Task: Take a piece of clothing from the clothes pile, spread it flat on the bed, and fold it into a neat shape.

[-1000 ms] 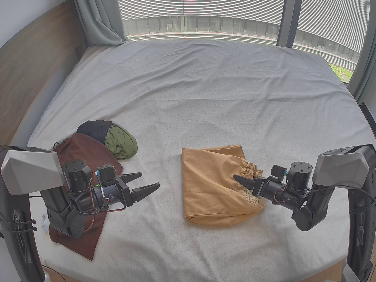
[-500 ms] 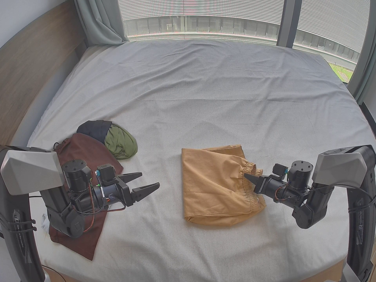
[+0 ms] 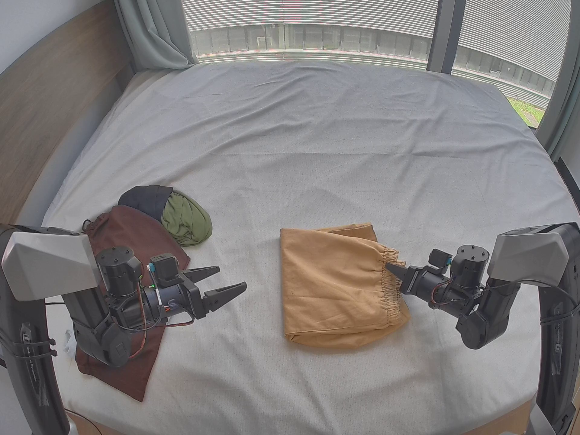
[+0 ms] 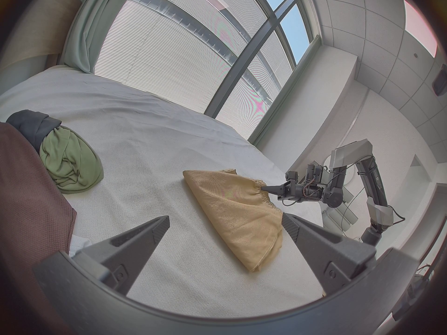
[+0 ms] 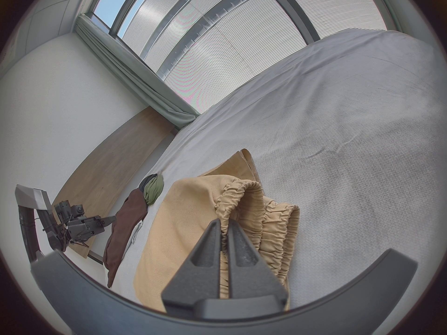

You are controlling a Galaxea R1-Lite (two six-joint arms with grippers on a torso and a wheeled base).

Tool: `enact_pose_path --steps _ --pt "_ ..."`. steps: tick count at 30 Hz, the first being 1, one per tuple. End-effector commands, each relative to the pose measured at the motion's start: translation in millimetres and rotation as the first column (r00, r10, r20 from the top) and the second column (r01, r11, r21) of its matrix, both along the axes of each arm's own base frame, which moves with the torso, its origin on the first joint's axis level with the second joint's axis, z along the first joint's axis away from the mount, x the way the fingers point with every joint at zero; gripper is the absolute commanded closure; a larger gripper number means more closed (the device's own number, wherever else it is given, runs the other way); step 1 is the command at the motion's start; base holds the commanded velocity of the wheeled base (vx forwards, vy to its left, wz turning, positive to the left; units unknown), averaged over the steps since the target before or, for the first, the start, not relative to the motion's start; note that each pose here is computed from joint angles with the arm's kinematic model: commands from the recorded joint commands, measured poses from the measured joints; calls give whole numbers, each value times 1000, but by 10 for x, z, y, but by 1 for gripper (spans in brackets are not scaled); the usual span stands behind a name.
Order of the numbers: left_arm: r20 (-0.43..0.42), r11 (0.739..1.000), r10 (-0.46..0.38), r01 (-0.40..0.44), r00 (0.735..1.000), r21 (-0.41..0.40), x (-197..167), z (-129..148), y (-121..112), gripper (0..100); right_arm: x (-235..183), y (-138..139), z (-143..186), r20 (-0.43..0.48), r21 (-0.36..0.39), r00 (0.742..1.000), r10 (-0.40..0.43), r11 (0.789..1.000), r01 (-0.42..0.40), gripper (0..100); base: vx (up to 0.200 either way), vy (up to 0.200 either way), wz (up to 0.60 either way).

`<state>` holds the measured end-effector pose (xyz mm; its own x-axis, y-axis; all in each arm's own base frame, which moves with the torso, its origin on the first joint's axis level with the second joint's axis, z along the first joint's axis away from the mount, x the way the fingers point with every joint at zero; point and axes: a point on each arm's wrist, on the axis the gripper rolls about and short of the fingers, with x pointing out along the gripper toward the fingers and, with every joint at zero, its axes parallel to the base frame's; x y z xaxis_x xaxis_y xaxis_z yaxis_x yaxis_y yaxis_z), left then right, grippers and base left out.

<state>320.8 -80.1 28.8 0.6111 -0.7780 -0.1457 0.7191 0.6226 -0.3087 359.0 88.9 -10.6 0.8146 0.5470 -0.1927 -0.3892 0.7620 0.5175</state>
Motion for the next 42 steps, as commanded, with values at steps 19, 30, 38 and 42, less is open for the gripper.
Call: enact_pose_path --steps 19,30,38,42 --pt "-3 1000 0 0 1000 0 0 -6 0 0 34 -11 6 23 -16 1000 -1 1000 2 0 0 0 0" --pt "1 1000 0 0 1000 0 0 1 0 0 -143 -137 160 47 -82 999 -1 997 5 0 0 0 0" --pt "-2 1000 0 0 1000 1 0 -6 0 0 -388 -176 46 -27 -146 999 29 989 -33 0 0 0 0" --pt "-2 1000 -2 2 1000 1 0 -6 0 0 -491 -166 -4 -74 -153 997 38 987 -49 0 0 0 0"
